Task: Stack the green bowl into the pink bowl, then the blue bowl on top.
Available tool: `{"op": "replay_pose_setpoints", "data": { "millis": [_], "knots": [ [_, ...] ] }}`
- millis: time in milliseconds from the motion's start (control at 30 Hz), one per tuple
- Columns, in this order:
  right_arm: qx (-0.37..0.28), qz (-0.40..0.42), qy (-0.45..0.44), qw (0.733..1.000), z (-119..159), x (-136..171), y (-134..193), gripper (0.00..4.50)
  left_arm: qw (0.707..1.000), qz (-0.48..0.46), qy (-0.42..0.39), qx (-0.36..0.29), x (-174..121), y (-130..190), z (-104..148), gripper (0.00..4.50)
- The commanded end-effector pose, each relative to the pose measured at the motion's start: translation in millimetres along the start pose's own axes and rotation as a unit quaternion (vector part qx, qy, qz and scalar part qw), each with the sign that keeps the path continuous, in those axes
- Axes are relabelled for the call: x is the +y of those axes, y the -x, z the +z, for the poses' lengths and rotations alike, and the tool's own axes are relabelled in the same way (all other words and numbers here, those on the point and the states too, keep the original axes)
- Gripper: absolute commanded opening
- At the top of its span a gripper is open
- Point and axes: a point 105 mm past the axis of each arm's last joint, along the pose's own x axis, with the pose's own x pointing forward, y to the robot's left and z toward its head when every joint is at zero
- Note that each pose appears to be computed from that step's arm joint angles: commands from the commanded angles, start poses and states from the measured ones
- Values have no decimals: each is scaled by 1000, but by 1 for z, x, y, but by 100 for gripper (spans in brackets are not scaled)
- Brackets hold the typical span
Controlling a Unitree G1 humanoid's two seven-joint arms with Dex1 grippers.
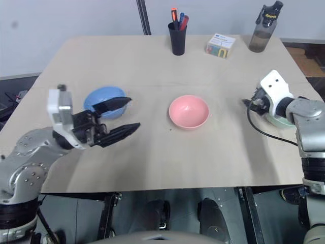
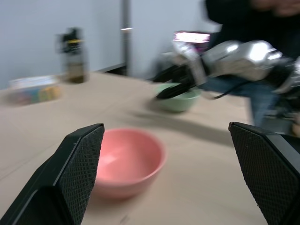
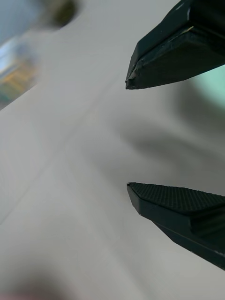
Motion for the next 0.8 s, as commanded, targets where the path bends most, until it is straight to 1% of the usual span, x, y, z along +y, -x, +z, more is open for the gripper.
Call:
{"op": "replay_pose_setpoints", "data": {
  "millis": [33,233,300,400,533,700,800],
  "knots": [
    [4,-21,8,1000,3,-9,-6,331,1000,-24,-5,-18,0,-9,8,450],
    [28,-29,-5,999,-4,-12,-11,331,1000,-21,-7,-21,-1,-12,8,450],
    [14,-48,6,999,3,-17,-8,331,1000,-14,-3,-20,-4,-10,5,450],
    [-1,-82,-3,997,11,-27,1,331,1000,-3,-2,-18,-4,-7,4,450],
    [27,-97,-19,995,-5,-29,8,331,1000,3,-3,-20,-3,-7,3,450],
    [63,-89,-42,993,-26,-21,5,331,1000,3,-4,-21,-1,-9,2,450],
    [75,-86,-43,993,-34,-18,3,331,1000,5,-8,-22,1,-9,3,450]
  ]
}}
